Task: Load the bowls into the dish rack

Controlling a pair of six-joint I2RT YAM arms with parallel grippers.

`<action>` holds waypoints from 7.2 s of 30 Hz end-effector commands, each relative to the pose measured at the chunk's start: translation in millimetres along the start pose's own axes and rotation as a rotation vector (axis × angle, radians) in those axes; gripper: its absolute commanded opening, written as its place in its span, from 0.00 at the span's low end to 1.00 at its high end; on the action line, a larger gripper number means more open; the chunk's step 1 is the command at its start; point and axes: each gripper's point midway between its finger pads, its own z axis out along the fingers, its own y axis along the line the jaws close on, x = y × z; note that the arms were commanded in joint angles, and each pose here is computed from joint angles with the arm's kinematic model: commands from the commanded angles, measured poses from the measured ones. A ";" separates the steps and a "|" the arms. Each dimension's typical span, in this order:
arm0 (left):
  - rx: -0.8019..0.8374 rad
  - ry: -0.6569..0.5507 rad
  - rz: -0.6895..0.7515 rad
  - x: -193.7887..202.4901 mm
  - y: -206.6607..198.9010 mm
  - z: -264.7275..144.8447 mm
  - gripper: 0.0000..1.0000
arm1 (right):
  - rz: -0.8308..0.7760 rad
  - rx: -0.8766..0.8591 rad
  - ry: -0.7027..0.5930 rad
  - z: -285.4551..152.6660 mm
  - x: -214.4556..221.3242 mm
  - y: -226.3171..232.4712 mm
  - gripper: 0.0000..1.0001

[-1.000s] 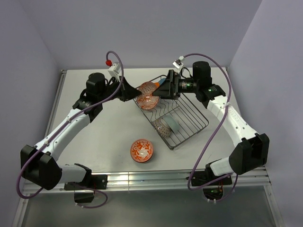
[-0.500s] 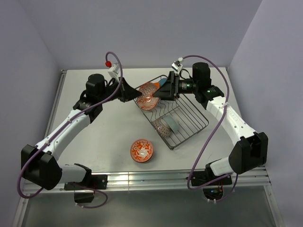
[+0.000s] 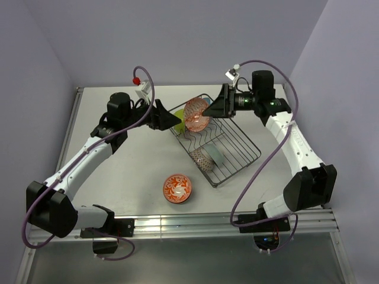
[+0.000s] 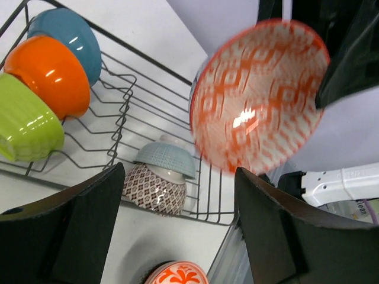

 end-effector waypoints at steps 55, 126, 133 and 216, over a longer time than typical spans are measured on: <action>0.003 0.079 0.101 21.6 1.4 -20.2 0.98 | -0.331 0.594 0.501 -54.1 92.2 -218.5 0.00; 0.544 0.667 1.155 215.3 23.5 -35.1 0.79 | -0.546 0.628 0.121 -70.8 -22.5 -96.4 1.00; 0.632 0.714 1.209 216.5 22.2 -11.8 0.66 | -0.554 0.611 0.046 -77.4 -15.6 -77.1 1.00; 0.021 0.100 0.114 -21.8 25.3 21.9 0.00 | 0.035 0.146 -0.096 5.2 34.8 -37.9 1.00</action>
